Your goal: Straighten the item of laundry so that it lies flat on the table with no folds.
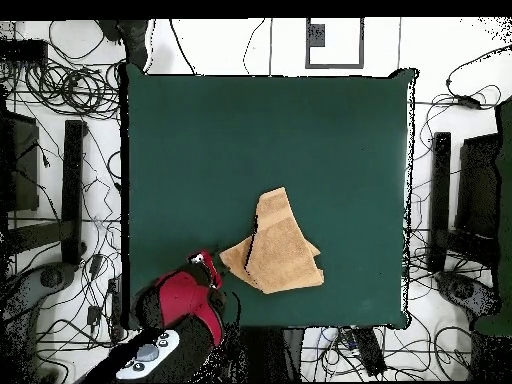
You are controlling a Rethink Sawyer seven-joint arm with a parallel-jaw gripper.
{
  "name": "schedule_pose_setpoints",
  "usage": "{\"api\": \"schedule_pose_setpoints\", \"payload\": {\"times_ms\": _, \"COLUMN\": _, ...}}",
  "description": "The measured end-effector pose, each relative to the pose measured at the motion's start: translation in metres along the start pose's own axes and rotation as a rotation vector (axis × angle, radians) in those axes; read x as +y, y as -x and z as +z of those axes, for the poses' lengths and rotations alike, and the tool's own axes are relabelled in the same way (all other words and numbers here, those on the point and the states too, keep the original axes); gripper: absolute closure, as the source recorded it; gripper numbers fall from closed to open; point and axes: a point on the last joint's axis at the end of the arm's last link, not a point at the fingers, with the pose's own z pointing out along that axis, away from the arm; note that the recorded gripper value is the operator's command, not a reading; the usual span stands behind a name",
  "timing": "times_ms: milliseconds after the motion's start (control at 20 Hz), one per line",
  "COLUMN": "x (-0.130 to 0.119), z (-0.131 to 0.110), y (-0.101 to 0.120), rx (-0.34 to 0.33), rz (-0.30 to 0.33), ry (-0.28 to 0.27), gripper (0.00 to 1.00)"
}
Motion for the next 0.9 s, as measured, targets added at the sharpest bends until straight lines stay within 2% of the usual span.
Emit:
{"api": "schedule_pose_setpoints", "payload": {"times_ms": 350, "x": -0.018, "z": 0.008, "y": 0.006, "rx": 0.007, "rz": 0.020, "ry": -0.039, "gripper": 0.00}}
{"api": "schedule_pose_setpoints", "payload": {"times_ms": 700, "x": -0.026, "z": 0.029, "y": -0.004, "rx": -0.012, "rz": -0.001, "ry": -0.016, "gripper": 0.00}}
{"api": "schedule_pose_setpoints", "payload": {"times_ms": 900, "x": -0.027, "z": 0.029, "y": -0.005, "rx": -0.021, "rz": -0.005, "ry": 0.003, "gripper": 0.00}}
